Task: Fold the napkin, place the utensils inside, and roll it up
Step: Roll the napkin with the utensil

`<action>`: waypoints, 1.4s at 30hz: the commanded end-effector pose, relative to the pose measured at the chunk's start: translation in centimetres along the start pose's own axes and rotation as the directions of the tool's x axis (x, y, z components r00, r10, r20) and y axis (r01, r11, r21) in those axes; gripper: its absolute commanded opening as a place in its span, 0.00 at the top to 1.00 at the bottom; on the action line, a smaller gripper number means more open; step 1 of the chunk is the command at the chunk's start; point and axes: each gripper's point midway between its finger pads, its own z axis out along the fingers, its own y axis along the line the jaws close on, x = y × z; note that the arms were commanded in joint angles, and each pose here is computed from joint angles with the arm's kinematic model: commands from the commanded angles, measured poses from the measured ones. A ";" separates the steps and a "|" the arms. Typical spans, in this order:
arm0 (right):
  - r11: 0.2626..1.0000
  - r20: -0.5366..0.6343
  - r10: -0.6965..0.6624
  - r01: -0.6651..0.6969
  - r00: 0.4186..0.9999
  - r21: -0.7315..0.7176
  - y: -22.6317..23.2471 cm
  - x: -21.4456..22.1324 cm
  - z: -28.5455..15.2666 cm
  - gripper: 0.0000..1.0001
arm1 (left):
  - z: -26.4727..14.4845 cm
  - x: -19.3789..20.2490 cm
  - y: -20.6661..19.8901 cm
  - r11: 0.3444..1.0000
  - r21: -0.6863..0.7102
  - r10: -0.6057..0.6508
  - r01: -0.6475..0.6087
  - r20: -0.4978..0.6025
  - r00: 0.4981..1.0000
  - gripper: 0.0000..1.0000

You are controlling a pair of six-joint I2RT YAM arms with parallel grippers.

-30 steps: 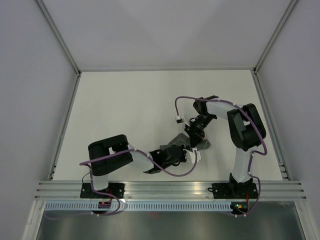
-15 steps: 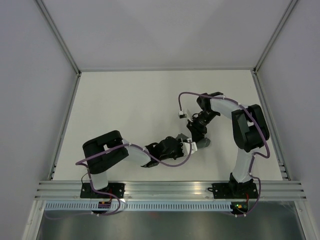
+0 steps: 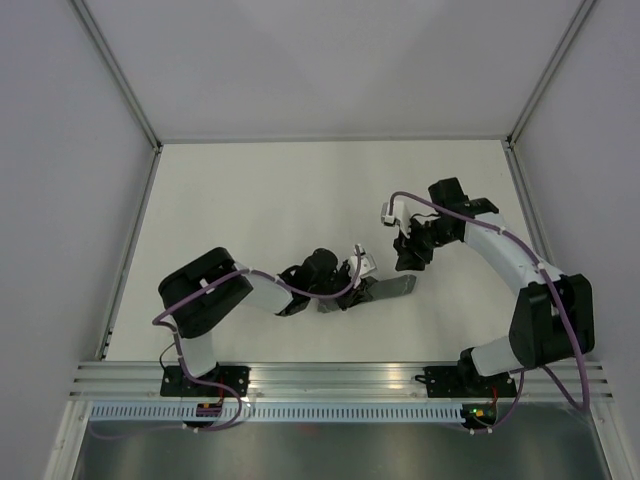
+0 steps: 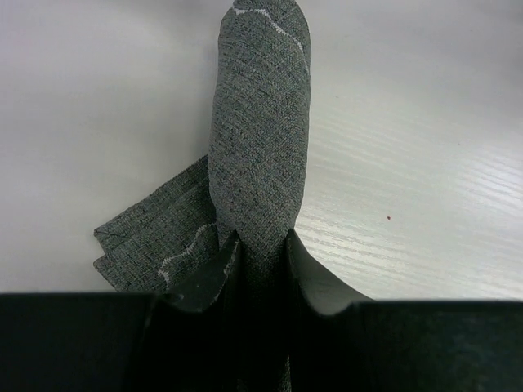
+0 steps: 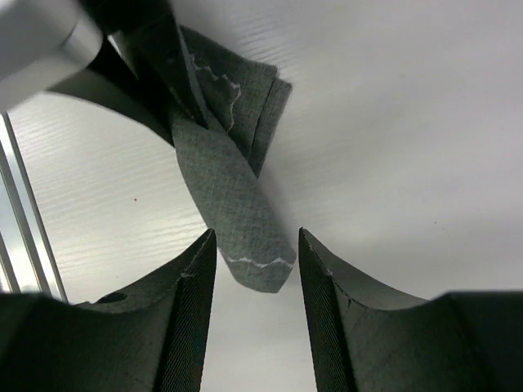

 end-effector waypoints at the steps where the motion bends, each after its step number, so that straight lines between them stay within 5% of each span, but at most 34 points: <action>1: 0.992 0.058 -0.105 0.101 0.993 0.072 0.0 0.1 0.4 0.49 | -1.9 7.8 -3.6 0.950 0.114 -0.253 0.292 -0.270 0.929 0.98; 15: 0.896 -0.045 -0.392 0.392 0.919 0.207 3.1 3.0 5.3 0.47 | -1.9 9.5 -3.6 0.838 0.163 -0.411 0.521 -0.441 0.798 0.98; 29: 0.894 -0.102 -0.413 0.424 0.905 0.145 4.5 4.4 7.8 0.47 | -1.8 10.2 -2.9 0.785 0.127 -0.469 0.606 -0.518 0.716 0.95; 36: 0.905 -0.153 -0.401 0.416 0.903 0.086 4.9 5.7 8.9 0.52 | -1.8 10.3 -2.4 0.794 0.102 -0.475 0.599 -0.511 0.716 0.78; 42: 0.913 -0.195 -0.385 0.403 0.902 0.060 5.0 6.7 8.9 0.72 | -1.7 9.2 -1.3 0.818 0.072 -0.480 0.570 -0.460 0.747 0.63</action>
